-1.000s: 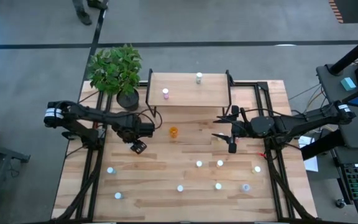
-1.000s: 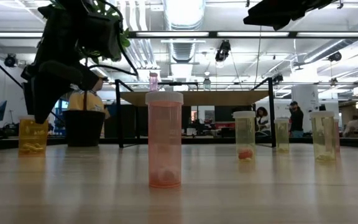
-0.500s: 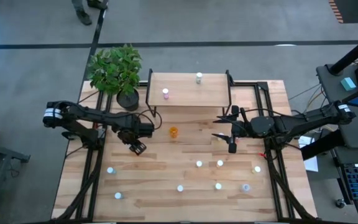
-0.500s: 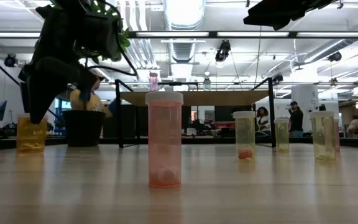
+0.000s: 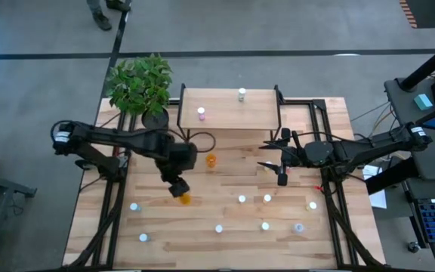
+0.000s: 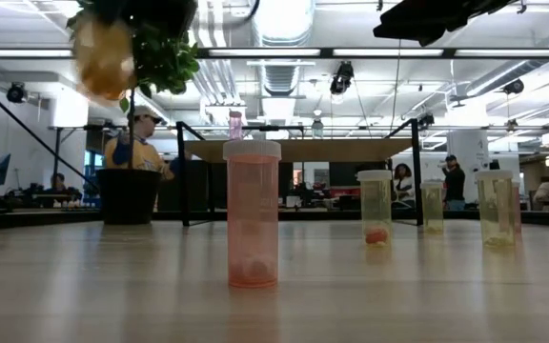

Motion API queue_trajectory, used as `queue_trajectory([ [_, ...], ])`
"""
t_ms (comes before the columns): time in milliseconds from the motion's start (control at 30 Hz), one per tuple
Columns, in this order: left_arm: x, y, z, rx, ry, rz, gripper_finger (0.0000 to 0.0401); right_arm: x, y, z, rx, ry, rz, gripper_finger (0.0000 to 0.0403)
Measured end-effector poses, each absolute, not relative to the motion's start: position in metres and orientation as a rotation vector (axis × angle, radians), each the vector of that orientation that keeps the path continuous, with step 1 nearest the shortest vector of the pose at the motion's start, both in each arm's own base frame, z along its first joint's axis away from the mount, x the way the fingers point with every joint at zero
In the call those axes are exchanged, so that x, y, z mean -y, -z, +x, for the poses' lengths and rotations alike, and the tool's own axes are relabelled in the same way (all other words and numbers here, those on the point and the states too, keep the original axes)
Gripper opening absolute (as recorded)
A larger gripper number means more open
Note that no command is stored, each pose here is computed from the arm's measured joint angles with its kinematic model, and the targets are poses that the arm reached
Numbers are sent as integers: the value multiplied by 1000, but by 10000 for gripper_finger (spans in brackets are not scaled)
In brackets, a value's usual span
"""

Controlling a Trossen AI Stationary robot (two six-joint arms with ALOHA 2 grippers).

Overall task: Pick and place medicine bottles onto shelf by color
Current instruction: Put the orange pill bottle on the shelf

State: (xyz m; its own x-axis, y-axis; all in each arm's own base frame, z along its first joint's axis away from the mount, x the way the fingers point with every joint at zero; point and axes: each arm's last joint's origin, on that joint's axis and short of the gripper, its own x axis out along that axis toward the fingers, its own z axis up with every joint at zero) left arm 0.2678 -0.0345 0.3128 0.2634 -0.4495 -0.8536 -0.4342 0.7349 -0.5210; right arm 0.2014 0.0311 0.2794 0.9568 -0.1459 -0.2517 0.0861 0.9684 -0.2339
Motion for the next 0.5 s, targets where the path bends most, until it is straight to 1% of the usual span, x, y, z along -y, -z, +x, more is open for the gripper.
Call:
queue_trajectory([
  [133, 37, -349, 284, -1232, 80, -763, 200, -31, -279, 201, -271, 118, -227, 231],
  [233, 37, -371, 301, -1136, 115, -655, 200, -31, -280, 201, -270, 118, -230, 231],
  [333, 32, -389, 319, -1073, 106, -534, 200, -31, -280, 201, -270, 117, -233, 231],
  [400, 25, -398, 326, -1089, 39, -424, 201, -31, -280, 201, -270, 117, -240, 231],
  [500, 9, -408, 330, -1171, -172, -228, 201, -31, -280, 201, -270, 116, -241, 231],
])
